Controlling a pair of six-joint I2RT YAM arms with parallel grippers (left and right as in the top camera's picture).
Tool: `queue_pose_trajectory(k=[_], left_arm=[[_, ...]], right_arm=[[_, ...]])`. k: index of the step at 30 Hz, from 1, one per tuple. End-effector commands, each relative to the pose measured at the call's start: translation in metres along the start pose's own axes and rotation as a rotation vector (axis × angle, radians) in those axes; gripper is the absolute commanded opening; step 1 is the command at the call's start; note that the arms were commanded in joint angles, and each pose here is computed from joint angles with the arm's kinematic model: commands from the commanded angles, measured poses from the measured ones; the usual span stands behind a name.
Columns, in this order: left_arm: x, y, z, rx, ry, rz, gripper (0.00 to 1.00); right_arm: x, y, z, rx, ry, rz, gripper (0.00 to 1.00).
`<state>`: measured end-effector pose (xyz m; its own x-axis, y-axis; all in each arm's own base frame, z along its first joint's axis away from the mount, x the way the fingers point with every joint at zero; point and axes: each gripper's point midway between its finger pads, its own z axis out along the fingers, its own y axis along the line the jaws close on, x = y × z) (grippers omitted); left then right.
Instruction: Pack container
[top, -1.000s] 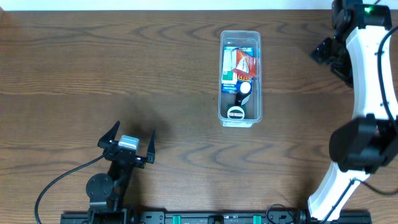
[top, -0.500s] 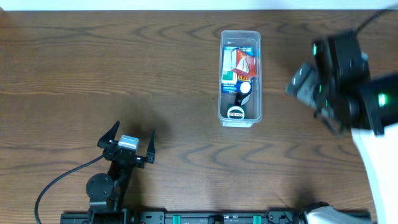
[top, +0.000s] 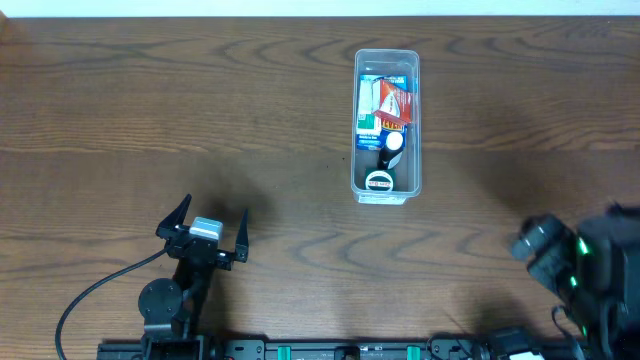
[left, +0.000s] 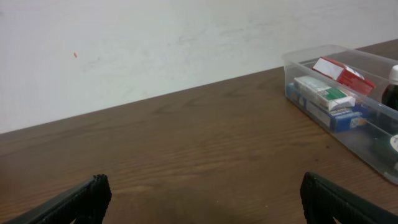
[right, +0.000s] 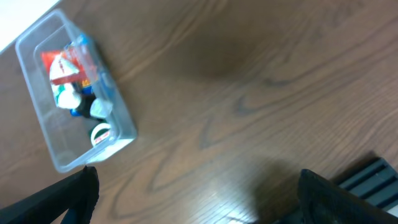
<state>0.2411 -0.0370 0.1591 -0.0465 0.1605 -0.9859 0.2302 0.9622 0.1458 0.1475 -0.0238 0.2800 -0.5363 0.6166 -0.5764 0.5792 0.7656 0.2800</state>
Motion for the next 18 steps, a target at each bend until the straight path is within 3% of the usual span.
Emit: queue_pose_trajectory(k=[1,9,18], left_arm=[[0.015,-0.002,0.001,0.009,0.043,-0.005,0.98],[0.016,-0.002,0.001,0.009,0.044,-0.006,0.98],[0.016,-0.002,0.001,0.009,0.044,-0.006,0.98]], right_arm=[[0.001,-0.018,0.005,0.035,-0.056,0.047,0.99],[-0.001,-0.018,0.038,-0.085,-0.231,0.123,0.99],[0.003,0.026,0.074,-0.388,-0.418,-0.141,0.99]])
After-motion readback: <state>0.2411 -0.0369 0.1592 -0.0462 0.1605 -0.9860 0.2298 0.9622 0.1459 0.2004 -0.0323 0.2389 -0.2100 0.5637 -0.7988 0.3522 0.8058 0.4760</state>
